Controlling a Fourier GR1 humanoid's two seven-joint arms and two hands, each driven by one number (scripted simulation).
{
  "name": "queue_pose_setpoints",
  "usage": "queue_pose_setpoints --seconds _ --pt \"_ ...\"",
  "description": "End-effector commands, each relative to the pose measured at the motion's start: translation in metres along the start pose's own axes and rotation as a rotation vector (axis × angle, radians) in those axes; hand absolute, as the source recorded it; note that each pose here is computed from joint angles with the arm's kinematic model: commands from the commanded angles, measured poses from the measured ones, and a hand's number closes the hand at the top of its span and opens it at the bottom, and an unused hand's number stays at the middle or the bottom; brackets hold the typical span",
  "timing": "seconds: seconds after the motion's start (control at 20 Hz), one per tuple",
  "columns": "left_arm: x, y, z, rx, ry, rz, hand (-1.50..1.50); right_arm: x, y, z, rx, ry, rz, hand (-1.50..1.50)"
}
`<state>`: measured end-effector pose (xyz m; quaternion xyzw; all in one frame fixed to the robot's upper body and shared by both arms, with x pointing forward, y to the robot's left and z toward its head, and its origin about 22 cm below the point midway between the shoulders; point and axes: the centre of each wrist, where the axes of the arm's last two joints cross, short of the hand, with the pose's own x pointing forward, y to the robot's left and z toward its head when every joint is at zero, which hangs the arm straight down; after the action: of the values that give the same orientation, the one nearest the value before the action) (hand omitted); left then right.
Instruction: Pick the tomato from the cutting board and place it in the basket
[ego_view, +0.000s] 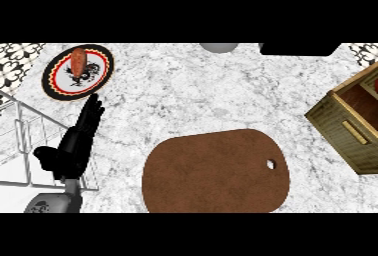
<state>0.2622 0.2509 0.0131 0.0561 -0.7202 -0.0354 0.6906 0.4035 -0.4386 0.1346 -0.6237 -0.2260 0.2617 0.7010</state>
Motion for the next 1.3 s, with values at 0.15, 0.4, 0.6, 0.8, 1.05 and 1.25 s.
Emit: queue_pose_setpoints --seconds 0.15,0.4,0.6,0.8,1.05,1.25 --pt "0.014 0.026 -0.018 0.113 0.078 -0.055 0.00 0.005 0.000 0.002 -0.070 0.028 -0.126 -1.50" --pt "0.016 0.040 -0.009 0.122 0.068 -0.059 0.00 0.003 -0.033 0.000 -0.190 0.011 -0.350 -1.50" --pt "0.022 0.063 -0.011 0.145 0.070 -0.053 0.00 0.004 -0.041 0.002 -0.249 0.025 -0.536 -1.50" --pt "0.014 0.030 -0.012 0.147 0.086 -0.049 0.00 0.004 -0.068 0.003 -0.288 0.106 -0.709 -1.50" --pt "0.016 0.045 -0.011 0.171 0.077 -0.055 0.00 -0.039 -0.069 -0.007 -0.301 0.179 -0.883 -1.50" --pt "0.008 0.042 0.000 0.177 0.102 -0.066 0.00 -0.075 -0.061 -0.011 -0.294 0.181 -0.961 -1.50"
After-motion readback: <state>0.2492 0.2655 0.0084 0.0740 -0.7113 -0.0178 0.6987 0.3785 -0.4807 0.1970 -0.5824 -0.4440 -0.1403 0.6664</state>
